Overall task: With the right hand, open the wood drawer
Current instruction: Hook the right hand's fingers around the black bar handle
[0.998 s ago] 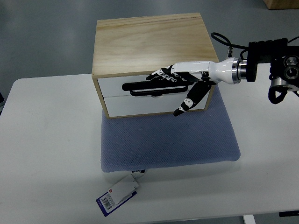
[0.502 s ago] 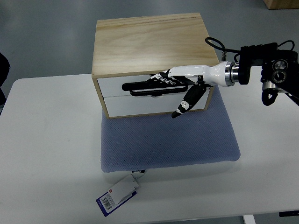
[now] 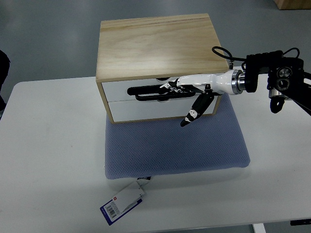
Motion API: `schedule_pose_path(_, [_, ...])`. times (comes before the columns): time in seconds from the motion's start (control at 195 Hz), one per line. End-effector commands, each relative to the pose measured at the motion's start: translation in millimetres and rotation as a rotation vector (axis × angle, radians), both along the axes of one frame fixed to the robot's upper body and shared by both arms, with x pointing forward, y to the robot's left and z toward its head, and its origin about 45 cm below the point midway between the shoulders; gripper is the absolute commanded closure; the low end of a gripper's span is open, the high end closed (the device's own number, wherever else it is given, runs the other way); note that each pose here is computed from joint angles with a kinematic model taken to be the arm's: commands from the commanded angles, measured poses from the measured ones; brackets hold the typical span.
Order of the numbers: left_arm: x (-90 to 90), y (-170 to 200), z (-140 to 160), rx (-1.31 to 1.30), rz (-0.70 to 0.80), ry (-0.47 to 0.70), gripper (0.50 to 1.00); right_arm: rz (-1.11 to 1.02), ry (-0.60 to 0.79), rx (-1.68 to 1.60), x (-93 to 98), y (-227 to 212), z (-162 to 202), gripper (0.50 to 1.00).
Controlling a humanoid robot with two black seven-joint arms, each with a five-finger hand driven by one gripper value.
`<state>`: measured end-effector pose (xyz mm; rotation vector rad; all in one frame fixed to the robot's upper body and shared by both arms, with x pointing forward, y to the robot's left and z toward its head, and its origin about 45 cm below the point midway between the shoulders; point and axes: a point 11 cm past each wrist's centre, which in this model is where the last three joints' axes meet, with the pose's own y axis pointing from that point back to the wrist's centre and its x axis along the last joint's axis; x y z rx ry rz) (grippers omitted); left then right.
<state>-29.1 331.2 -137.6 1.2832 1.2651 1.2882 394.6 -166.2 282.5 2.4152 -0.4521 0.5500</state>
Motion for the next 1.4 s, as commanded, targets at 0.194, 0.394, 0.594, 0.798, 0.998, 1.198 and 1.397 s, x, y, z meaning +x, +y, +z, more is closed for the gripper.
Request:
schedule_pose_path(0.194, [0.1, 0, 0, 0.0, 0.0, -0.001, 0.5, 0.0, -0.008, -0.002, 0.3, -2, 3, 0.55])
schedule_pose_path(0.394, [0.1, 0, 0, 0.0, 0.0, -0.001, 0.5, -0.001, -0.004, -0.01, -0.5, -1, 3, 0.55])
schedule_pose_path(0.594, [0.0, 0, 0, 0.0, 0.0, 0.0, 0.5, -0.007, -0.004, -0.015, 0.2, -2, 4, 0.55])
schedule_pose_path(0.798, [0.0, 0, 0, 0.0, 0.0, 0.0, 0.5, 0.008, -0.009, -0.007, -2.4, 2, 7, 0.55])
schedule_pose_path(0.998, [0.0, 0, 0, 0.0, 0.0, 0.0, 0.5, 0.028, -0.026, -0.008, -4.1, 7, 15, 0.55])
schedule_pose_path(1.198, [0.0, 0, 0, 0.0, 0.0, 0.0, 0.5, 0.044, -0.027, -0.006, -8.8, 11, 15, 0.55])
schedule_pose_path(1.397, [0.0, 0, 0, 0.0, 0.0, 0.0, 0.5, 0.058, -0.03, -0.009, -14.0, 13, 16, 0.55])
